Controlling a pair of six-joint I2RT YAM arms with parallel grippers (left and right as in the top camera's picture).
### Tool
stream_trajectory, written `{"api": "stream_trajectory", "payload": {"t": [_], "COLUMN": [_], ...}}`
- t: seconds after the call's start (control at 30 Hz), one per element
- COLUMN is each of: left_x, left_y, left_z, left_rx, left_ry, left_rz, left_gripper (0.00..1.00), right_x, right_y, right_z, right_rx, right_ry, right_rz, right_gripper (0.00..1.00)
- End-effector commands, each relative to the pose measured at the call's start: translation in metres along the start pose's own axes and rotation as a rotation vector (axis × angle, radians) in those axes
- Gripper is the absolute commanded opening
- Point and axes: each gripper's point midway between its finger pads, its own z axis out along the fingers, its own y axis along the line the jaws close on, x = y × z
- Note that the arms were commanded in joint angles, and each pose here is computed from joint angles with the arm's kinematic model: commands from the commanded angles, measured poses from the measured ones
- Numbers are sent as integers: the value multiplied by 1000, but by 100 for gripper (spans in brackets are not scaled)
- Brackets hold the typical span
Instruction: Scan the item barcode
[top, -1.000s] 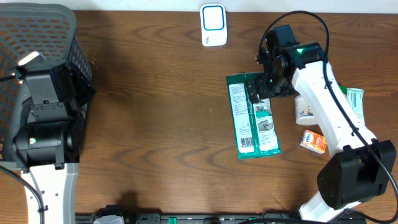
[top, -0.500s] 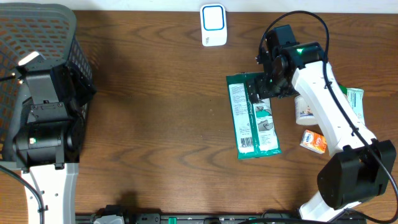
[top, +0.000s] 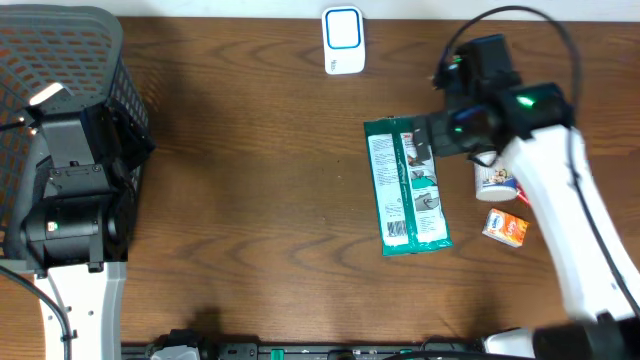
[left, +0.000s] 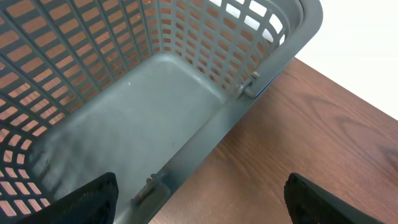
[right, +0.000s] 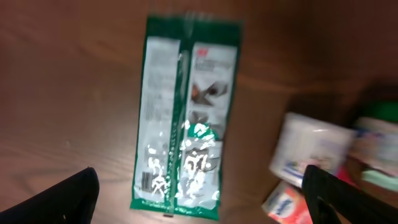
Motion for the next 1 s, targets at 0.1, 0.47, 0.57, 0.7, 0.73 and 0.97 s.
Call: {"api": "stream_trajectory", "payload": {"t": [0.1, 0.47, 0.57, 0.7, 0.73, 0.97], "left_x": [-2, -2, -2, -2, -2, -2], "left_y": [4, 4, 4, 4, 4, 4], "left_z": [1, 1, 1, 1, 1, 1], "left_rx": [-22, -22, -22, -22, -22, -22], "left_ry": [-7, -7, -7, -7, -7, -7], "left_rz": [-2, -3, -2, -2, -2, -2], "left_gripper": [85, 85, 85, 85, 85, 85], "right_x": [-17, 41, 71, 111, 118, 145], "right_y": [-31, -49, -51, -49, -49, -52], "right_z": [-90, -194, -191, -172, -168, -147], "right_rx": [52, 105, 118, 119, 116, 133], "right_ry": [-298, -639, -702, -787, -804, -993], "right_rz": [80, 139, 154, 168, 173, 192], "right_gripper": [99, 99, 99, 99, 99, 99]}}
